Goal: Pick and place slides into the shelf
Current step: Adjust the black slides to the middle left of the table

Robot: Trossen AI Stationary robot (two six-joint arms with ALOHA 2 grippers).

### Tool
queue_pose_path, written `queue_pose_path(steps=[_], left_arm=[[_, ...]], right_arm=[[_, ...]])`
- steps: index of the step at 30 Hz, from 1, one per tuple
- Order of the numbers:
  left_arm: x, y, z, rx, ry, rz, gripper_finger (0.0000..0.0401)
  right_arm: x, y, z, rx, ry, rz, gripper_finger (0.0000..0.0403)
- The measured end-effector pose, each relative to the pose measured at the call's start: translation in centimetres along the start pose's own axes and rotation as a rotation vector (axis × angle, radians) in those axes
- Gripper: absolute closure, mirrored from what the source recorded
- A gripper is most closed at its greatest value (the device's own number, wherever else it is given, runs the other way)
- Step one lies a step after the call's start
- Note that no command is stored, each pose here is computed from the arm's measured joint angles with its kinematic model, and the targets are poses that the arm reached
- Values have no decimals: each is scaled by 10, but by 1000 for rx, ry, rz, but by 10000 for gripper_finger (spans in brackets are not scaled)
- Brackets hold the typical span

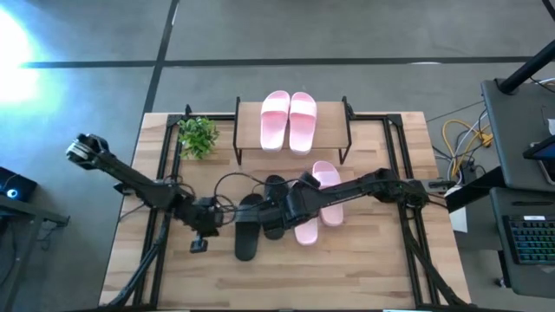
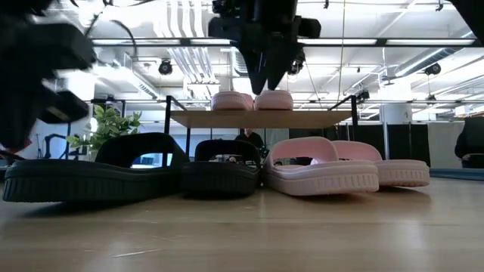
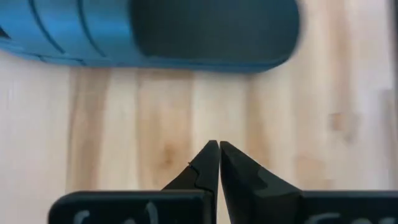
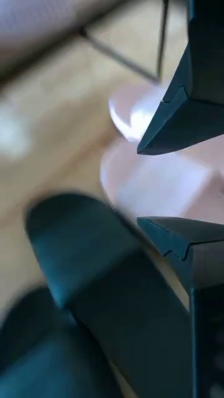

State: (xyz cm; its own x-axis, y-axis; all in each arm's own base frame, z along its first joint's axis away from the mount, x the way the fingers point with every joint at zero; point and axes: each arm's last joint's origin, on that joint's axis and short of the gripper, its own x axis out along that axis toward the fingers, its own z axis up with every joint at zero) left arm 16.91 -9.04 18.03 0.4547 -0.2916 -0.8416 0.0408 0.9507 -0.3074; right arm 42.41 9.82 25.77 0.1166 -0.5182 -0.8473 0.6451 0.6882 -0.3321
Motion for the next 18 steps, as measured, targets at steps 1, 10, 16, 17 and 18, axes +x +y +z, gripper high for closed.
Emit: queue_pose_path(steps=[1, 10, 16, 17, 18], left_arm=[[-5, -4, -2, -11, -22, -11, 401], [-25, -31, -19, -136, -119, -77, 401], [-13, -53, -22, -163, -165, -129, 401], [-10, -58, -22, -158, -176, -147, 401], [-6, -62, -21, -153, -186, -160, 401]], right_arm=[[0, 3, -1, 8, 16, 32, 240], [-7, 19, -8, 105, 124, 214, 278], [-9, 32, -16, 175, 151, 284, 326], [-9, 34, -17, 192, 149, 302, 337], [-9, 38, -18, 204, 153, 325, 348]])
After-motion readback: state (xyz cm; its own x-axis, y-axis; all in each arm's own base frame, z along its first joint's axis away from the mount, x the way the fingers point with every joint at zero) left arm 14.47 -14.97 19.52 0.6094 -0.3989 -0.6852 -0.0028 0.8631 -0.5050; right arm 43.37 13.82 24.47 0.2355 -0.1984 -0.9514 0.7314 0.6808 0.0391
